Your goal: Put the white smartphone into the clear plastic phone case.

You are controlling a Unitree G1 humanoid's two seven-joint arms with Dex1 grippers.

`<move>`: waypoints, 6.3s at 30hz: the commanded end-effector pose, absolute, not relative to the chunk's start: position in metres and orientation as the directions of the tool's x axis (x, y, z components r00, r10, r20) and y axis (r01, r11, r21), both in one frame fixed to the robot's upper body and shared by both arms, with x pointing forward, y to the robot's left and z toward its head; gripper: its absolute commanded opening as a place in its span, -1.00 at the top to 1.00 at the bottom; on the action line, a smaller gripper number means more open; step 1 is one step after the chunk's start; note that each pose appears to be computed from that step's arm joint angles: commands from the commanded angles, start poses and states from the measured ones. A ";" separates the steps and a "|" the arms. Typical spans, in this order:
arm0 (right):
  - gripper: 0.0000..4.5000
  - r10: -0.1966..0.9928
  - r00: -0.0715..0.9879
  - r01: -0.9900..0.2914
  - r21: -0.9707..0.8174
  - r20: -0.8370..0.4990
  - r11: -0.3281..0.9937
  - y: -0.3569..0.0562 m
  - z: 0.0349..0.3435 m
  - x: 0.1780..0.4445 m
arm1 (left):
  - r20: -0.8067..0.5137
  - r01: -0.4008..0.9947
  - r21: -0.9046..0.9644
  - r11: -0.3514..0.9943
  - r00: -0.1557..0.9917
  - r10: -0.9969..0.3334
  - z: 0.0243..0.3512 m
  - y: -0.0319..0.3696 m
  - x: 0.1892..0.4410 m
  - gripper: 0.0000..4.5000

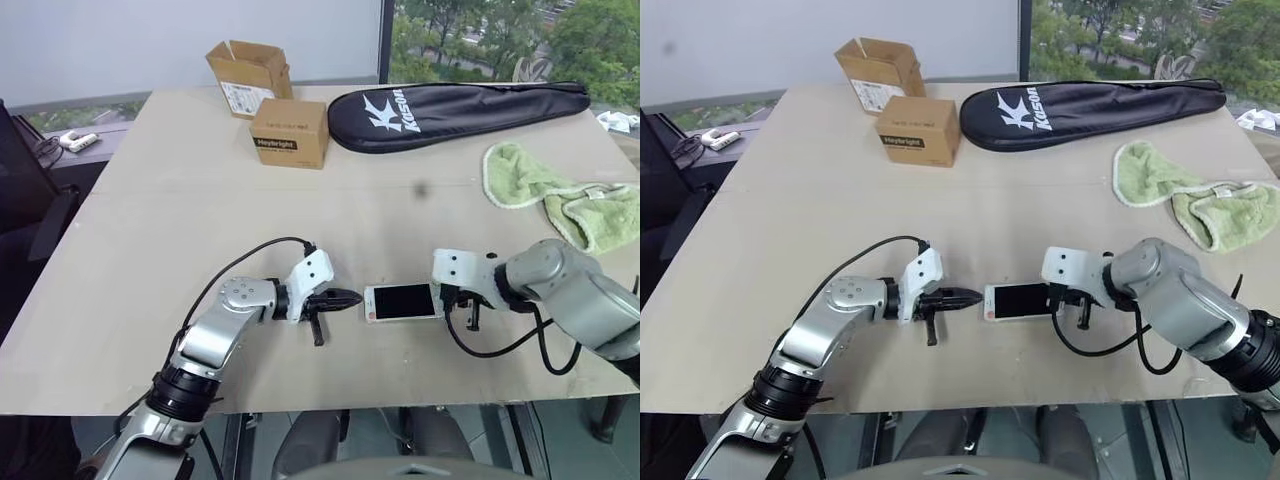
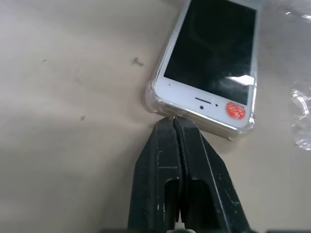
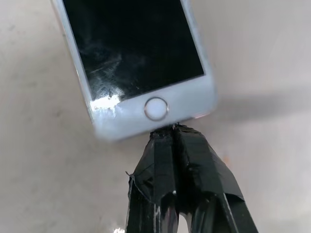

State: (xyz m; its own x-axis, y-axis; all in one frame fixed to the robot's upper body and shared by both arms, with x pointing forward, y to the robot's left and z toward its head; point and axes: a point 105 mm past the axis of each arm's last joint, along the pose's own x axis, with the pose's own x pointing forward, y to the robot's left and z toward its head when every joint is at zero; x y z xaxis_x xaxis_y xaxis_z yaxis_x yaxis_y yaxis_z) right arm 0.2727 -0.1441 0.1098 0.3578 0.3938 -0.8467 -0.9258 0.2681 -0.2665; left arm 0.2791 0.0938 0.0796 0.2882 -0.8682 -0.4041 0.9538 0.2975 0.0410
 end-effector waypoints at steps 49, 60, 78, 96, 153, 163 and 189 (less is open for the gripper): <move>0.98 0.623 0.475 -0.672 0.202 -0.622 0.713 -0.156 -0.001 0.253 | -0.396 0.970 -0.001 0.244 0.224 -0.890 0.057 0.054 0.268 1.00; 0.98 0.592 0.449 -0.623 0.240 -0.669 0.744 -0.164 -0.015 0.242 | -0.407 0.969 0.000 0.247 0.226 -0.885 0.057 0.060 0.268 1.00; 0.98 0.533 0.384 -0.582 0.251 -0.754 0.773 -0.175 -0.036 0.223 | -0.420 0.968 0.000 0.250 0.227 -0.879 0.057 0.063 0.269 1.00; 0.98 0.424 0.330 -0.565 0.183 -0.843 0.804 -0.196 -0.061 0.216 | -0.424 0.962 0.010 0.271 0.250 -0.871 0.060 0.067 0.272 1.00; 0.98 0.720 0.334 -0.917 -0.031 -0.608 0.399 -0.185 -0.026 0.203 | -0.408 0.968 0.008 0.249 0.231 -0.883 0.057 0.058 0.270 1.00; 0.98 0.641 0.221 -0.969 -0.090 -0.735 0.230 -0.184 -0.044 0.196 | -0.411 0.964 0.014 0.264 0.247 -0.877 0.057 0.062 0.272 1.00; -0.99 0.748 0.636 -0.767 -0.057 -0.189 0.639 -0.244 0.098 0.240 | -0.269 0.819 0.094 0.566 0.568 -0.778 0.099 0.178 0.271 -0.40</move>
State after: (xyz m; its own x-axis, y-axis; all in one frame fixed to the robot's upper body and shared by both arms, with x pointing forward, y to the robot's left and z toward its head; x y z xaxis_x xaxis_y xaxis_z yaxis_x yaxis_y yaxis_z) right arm 0.2388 -0.2365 0.0814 0.6207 0.7485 -0.2336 -0.7742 0.6322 -0.0315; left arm 0.2702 0.1716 0.0863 0.5527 -0.7786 -0.2971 0.8217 0.5686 0.0385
